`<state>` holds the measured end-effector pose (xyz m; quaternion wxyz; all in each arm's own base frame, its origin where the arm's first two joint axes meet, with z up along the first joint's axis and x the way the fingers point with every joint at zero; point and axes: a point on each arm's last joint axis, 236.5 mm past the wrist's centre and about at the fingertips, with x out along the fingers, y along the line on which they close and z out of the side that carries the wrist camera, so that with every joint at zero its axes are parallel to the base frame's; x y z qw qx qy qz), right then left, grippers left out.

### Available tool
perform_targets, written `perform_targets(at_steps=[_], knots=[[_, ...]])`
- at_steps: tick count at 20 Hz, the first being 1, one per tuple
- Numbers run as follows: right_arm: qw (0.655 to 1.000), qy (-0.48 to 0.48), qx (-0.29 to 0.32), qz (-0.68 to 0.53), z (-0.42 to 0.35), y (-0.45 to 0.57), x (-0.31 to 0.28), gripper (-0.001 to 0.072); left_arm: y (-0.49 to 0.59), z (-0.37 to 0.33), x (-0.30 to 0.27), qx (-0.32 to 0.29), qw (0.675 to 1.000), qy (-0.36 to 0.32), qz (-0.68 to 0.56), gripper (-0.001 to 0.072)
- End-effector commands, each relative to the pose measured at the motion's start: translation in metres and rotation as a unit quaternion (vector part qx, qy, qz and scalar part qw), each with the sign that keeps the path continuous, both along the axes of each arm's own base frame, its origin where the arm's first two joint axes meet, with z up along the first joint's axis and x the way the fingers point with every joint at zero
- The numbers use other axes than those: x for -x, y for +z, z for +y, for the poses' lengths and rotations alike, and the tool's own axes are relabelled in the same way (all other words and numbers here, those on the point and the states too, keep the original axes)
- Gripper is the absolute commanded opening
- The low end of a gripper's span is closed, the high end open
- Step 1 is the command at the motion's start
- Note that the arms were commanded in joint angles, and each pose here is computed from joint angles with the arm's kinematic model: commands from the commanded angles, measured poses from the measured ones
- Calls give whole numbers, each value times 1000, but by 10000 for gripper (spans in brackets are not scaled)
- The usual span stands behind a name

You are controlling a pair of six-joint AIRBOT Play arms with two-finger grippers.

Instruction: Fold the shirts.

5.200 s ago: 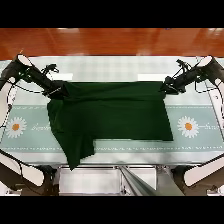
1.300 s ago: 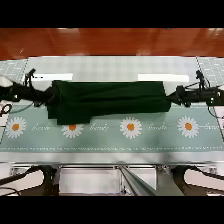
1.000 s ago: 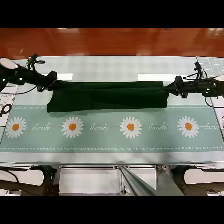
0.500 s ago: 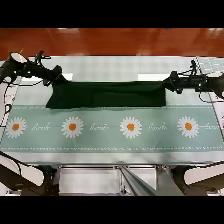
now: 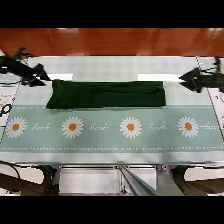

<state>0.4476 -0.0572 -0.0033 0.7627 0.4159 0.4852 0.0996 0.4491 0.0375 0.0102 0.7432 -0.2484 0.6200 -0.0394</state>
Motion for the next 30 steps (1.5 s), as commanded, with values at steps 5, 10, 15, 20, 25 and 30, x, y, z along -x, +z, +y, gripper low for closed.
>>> perform_targets(at_steps=[5, 10, 15, 20, 25, 30], knots=[[997, -38, 19, 59, -3, -58, 59, 423, 72, -15, 55, -62, 972, 78, -215, 476], [997, -19, -15, 69, 39, -84, 40, 426, 39, -69, 101, -45, 978, 33, -201, 475], [997, -8, -46, 68, 68, -94, 18, 426, 29, -87, 102, -33, 982, 15, -187, 471], [996, 21, -55, 64, 100, -95, -6, 425, 27, -88, 102, -30, 982, 16, -184, 470], [997, 39, -53, 45, 129, -89, -25, 331, 29, -90, 100, -21, 982, 21, -187, 470], [996, 55, -61, 35, 131, -73, -25, 21, 30, -90, 98, -20, 981, 24, -191, 466]])
